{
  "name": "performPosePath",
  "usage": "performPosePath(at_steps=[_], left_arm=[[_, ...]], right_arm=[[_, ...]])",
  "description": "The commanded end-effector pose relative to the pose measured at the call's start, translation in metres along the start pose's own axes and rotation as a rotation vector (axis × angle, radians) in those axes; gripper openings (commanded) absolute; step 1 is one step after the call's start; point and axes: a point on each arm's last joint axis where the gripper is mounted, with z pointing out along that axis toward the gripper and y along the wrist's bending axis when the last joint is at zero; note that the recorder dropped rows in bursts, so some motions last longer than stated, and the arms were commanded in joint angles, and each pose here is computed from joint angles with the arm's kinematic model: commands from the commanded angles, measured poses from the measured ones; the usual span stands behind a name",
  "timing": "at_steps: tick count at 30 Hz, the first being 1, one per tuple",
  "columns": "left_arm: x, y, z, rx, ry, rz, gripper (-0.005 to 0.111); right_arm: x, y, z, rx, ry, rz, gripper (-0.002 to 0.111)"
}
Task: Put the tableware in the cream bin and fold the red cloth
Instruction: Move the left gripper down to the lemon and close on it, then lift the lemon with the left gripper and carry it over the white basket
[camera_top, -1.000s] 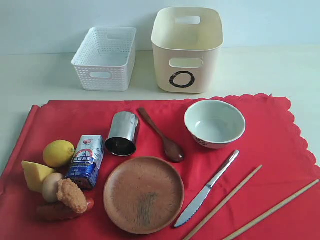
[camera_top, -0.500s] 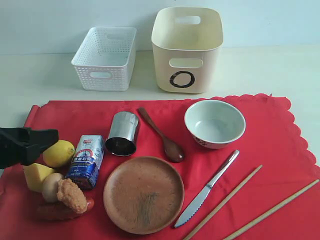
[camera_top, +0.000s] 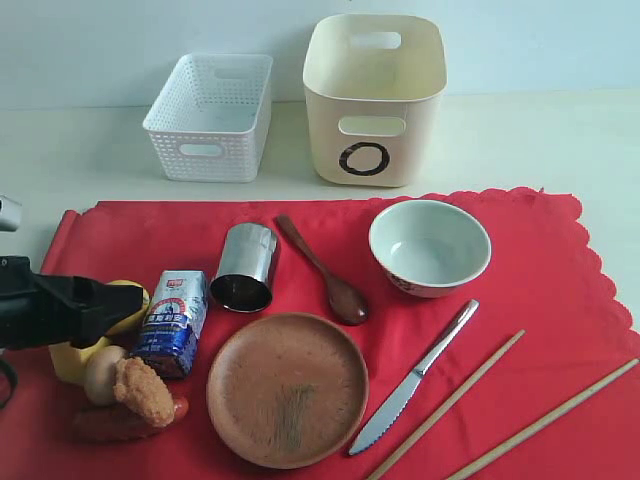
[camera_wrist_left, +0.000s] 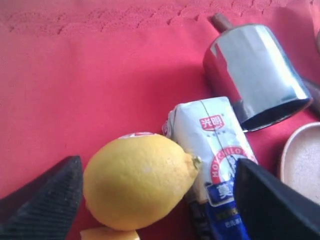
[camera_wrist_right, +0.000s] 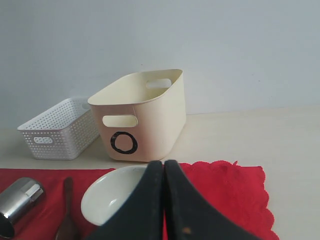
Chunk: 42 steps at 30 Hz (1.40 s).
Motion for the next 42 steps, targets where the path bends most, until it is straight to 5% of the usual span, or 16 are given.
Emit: performPosePath(at_steps=[1,13,25,32,37,42], left_arm=[[-0.003,0.002,0.008,0.011,0.009,0.034,0.079],[0.001,0.011,0.025,0.012,0.063,0.053,0.074],[-0.001,0.010,0.025,0.021,0.049,0.051,0.000],[-0.019,-0.004,0.021,0.163,-0.132,0.019,0.000],[-0.044,-0.024,0.007,0.371,-0.397,0.033,0.000],[-0.072,-0.019,0.005,0.352,-0.536,0.007,0.000]], right_arm=[[0.000,0.000,0.000,-0.001,-0.010,-0.008,0.000],[0.000,0.000,0.000,-0.001,-0.010,-0.008,0.000],[0.000,0.000,0.000,-0.001,-0.010,-0.008,0.000],[0.000,0.000,0.000,-0.001,-0.010,-0.008,0.000],[0.000,0.000,0.000,-0.001,-0.010,-0.008,0.000],[0.000,0.000,0.000,-0.001,-0.010,-0.008,0.000]])
